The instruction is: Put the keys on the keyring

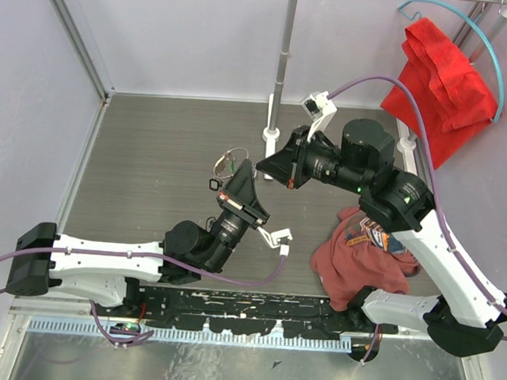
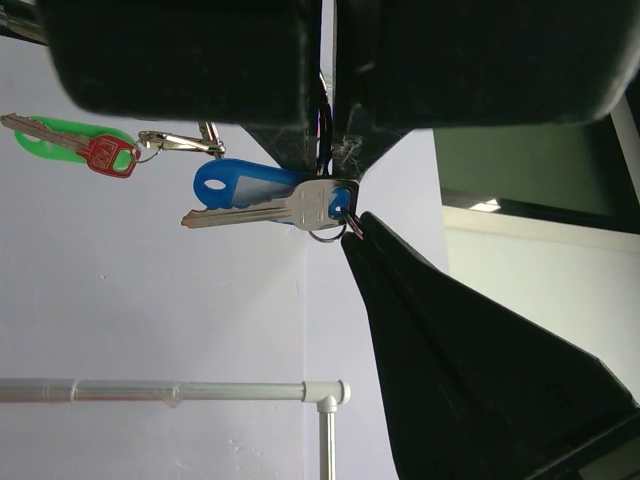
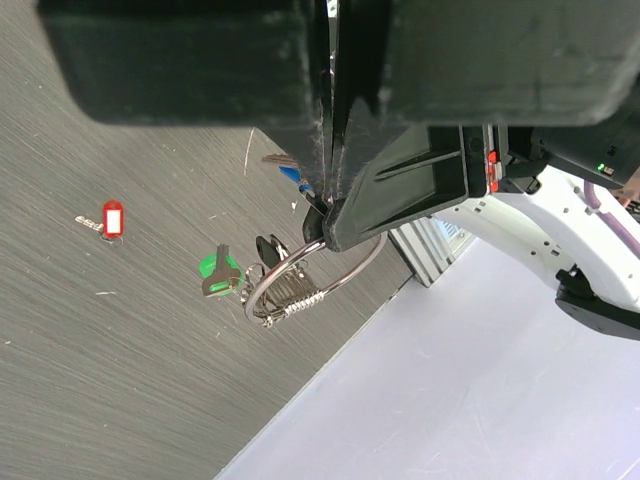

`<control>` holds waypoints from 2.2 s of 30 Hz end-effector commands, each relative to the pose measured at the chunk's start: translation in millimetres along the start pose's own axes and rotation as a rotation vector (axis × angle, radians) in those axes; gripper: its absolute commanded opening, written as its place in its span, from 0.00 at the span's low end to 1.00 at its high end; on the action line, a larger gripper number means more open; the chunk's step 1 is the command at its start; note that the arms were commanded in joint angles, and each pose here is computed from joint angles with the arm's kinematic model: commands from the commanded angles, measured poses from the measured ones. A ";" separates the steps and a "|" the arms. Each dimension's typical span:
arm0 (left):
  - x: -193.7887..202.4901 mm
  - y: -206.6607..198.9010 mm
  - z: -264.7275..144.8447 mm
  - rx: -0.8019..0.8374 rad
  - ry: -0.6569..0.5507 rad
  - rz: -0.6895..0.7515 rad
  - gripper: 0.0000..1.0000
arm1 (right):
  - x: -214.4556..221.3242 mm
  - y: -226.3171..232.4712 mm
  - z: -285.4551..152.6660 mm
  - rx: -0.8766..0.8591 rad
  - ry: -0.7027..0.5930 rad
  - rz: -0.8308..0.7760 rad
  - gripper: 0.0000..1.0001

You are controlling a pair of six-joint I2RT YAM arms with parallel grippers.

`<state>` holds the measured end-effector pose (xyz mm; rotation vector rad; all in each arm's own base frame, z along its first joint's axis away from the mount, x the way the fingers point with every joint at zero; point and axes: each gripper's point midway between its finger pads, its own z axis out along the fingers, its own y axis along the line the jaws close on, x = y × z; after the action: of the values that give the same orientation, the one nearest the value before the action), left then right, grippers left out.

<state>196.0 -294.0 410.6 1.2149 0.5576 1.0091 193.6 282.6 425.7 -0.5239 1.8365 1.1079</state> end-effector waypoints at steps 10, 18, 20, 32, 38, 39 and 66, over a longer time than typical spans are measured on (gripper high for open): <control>3.4 19.1 -0.1 -0.056 0.006 0.050 0.00 | -11.9 6.3 -1.4 0.001 -0.013 0.002 0.01; 0.5 18.1 0.6 -0.061 0.002 0.059 0.00 | -8.4 4.7 2.4 0.006 0.010 0.006 0.01; 0.2 17.9 0.8 -0.062 0.001 0.058 0.00 | -7.6 4.4 2.9 0.006 0.014 0.007 0.01; 1.2 20.1 0.4 -0.070 0.003 0.054 0.00 | -4.5 -2.3 5.7 0.043 0.037 0.008 0.01; 1.7 21.3 0.4 -0.073 0.005 0.055 0.00 | 3.0 -12.8 5.0 0.099 0.070 0.019 0.01; 1.6 21.5 0.5 -0.075 0.005 0.055 0.00 | 3.9 -14.3 4.9 0.108 0.074 0.021 0.01; 23.4 17.2 -3.9 0.020 0.102 -0.160 0.00 | 15.2 -67.2 -30.0 0.360 0.030 -0.127 0.01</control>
<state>198.1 -294.7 406.4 1.2137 0.5865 1.0108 200.0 244.5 406.5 -0.4754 1.9206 0.8598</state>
